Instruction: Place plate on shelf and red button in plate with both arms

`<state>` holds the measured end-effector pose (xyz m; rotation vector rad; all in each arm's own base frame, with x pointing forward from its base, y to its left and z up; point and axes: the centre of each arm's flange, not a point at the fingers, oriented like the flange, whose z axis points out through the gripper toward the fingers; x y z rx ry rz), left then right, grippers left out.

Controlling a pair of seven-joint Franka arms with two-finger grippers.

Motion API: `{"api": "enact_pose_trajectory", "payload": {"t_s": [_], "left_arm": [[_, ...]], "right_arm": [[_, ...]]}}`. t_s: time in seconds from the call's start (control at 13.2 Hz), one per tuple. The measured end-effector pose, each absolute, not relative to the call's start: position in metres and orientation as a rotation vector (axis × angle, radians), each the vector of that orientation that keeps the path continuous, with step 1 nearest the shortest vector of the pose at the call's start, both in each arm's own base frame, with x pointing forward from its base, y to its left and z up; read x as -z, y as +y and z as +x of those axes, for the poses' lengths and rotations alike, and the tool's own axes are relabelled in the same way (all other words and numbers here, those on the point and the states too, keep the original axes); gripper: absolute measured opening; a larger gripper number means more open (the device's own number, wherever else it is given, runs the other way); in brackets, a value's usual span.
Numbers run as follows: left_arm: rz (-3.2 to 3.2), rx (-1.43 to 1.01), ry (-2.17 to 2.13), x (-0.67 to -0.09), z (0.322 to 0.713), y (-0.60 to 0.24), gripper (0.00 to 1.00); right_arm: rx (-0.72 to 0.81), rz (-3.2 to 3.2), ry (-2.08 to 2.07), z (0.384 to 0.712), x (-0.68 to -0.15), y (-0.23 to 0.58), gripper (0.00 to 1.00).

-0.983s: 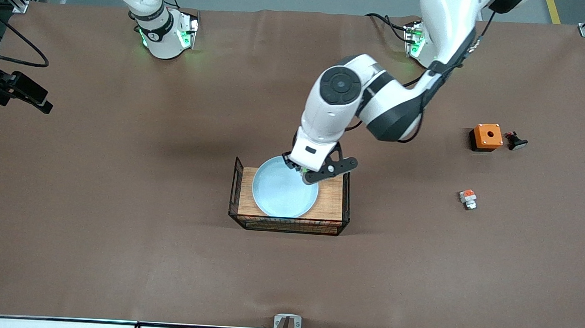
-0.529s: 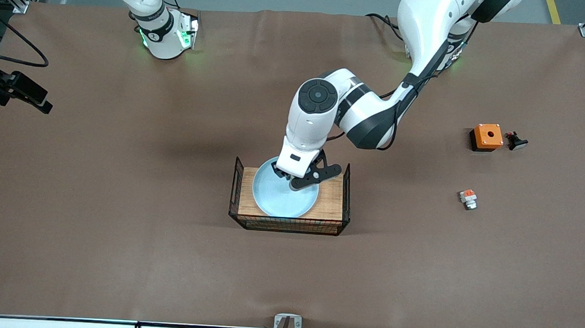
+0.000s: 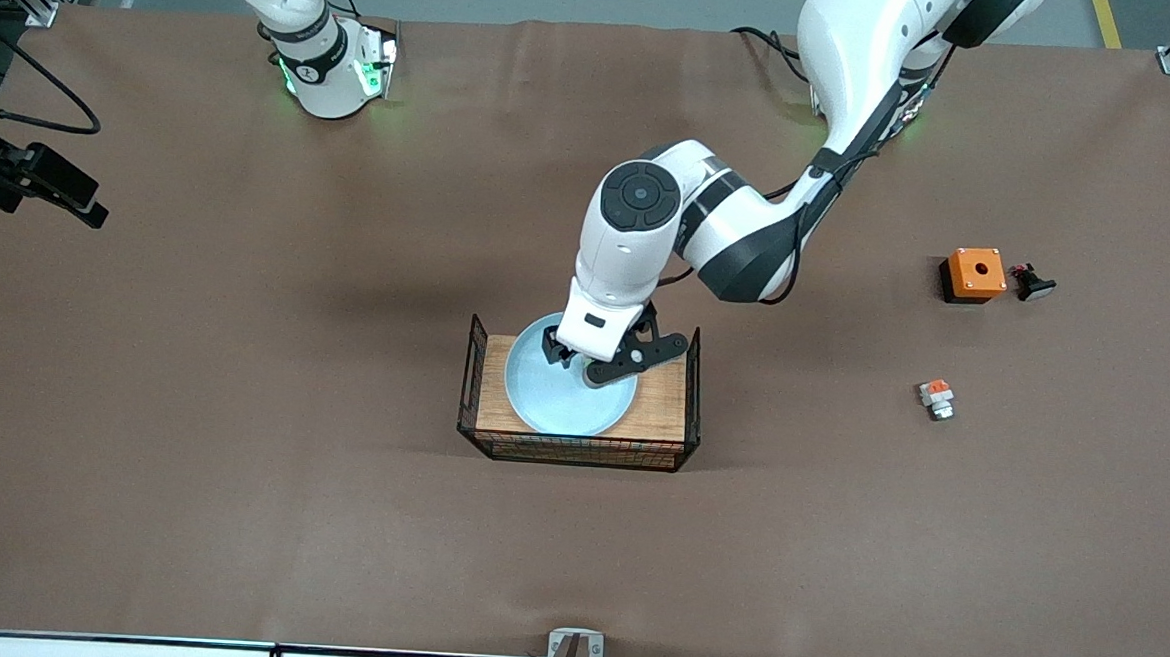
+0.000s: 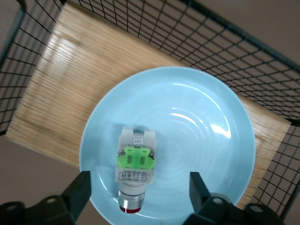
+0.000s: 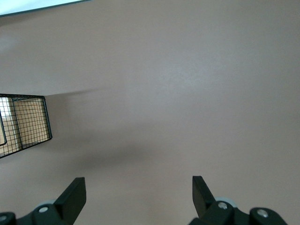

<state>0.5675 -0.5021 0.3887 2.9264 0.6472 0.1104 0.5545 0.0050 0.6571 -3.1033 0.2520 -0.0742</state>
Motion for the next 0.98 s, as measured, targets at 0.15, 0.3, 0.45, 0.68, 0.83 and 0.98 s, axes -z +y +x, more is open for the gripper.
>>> {"api": "enact_pose_trajectory", "payload": {"t_s": [0.15,0.3,0.45,0.68,0.83,0.98], "left_arm": [[2.933,-0.125,0.683,-0.421,0.576,-0.481,1.0],[2.961,-0.13,0.702,-0.46,0.579,-0.454,1.0],[2.999,-0.134,0.7,-0.498,0.578,-0.425,1.0],[3.075,-0.139,0.62,-0.551,0.588,-0.356,1.0],[3.152,-0.072,0.537,-0.567,0.591,-0.312,1.0],[3.204,-0.001,0.47,-0.568,0.597,-0.277,1.0]], "right_arm": [[0.073,-3.103,0.252,0.555,-0.657,0.005,1.0],[0.072,-3.103,0.252,0.555,-0.656,0.005,1.0],[0.072,-3.103,0.251,0.555,-0.657,0.005,1.0],[0.072,-3.103,0.251,0.555,-0.657,0.005,1.0],[0.072,-3.103,0.251,0.555,-0.657,0.005,1.0],[0.072,-3.103,0.251,0.555,-0.657,0.005,1.0]]}}
